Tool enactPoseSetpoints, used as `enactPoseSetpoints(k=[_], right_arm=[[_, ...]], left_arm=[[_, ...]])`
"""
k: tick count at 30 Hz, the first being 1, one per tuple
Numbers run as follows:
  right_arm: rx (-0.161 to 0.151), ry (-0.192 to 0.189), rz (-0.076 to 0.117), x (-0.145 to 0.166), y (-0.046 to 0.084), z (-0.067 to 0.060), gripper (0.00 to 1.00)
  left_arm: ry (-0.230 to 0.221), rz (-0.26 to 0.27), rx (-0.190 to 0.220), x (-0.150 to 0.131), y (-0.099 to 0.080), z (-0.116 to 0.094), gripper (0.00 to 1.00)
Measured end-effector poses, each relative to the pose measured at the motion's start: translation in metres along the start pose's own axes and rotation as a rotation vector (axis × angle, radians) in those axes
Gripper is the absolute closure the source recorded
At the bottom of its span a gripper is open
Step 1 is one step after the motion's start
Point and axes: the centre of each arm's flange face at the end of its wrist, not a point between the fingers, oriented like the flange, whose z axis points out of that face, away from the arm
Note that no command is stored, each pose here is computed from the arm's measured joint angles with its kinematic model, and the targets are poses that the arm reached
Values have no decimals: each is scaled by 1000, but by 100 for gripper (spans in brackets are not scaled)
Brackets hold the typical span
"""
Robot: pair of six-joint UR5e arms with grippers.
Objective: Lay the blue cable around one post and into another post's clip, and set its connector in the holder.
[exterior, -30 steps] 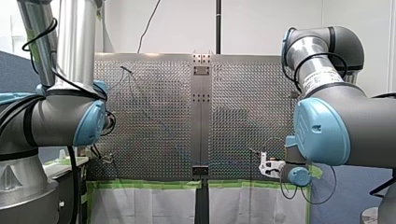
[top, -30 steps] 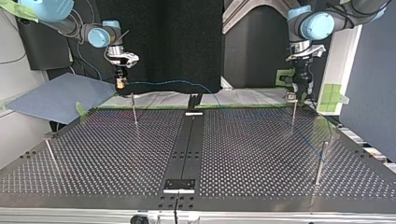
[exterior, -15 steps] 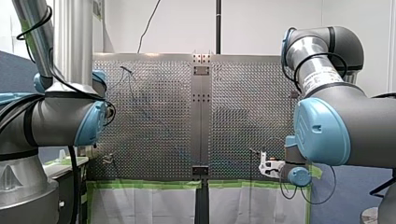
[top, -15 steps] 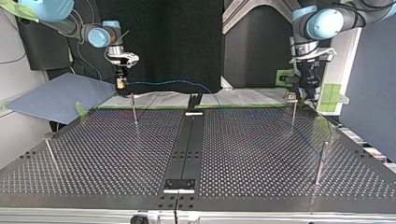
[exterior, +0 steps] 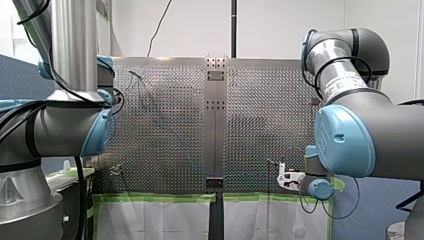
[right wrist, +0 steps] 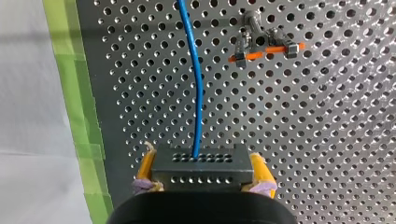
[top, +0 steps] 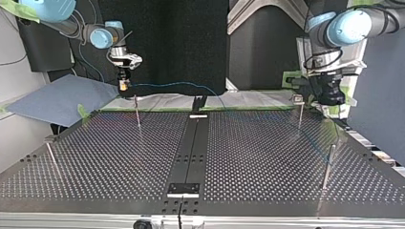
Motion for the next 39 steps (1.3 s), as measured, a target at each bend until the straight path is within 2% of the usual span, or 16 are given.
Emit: enactPoseSetpoints(k=[12, 18, 22, 28, 39], right_arm=[[0, 0, 1, 0, 0, 0, 100], [0, 1, 1, 0, 0, 0, 100], [0, 1, 1, 0, 0, 0, 100], [0, 2, 1, 0, 0, 0, 100], [0, 3, 1, 0, 0, 0, 100]], left_arm=[[-112, 106, 4, -72, -27, 15, 0], [-165, 163, -37, -109, -36, 20, 0], [-162, 194, -75, -115, -36, 28, 0], [-129, 243, -137, -115, -31, 43, 0], [-112, 335, -152, -141, -43, 58, 0]])
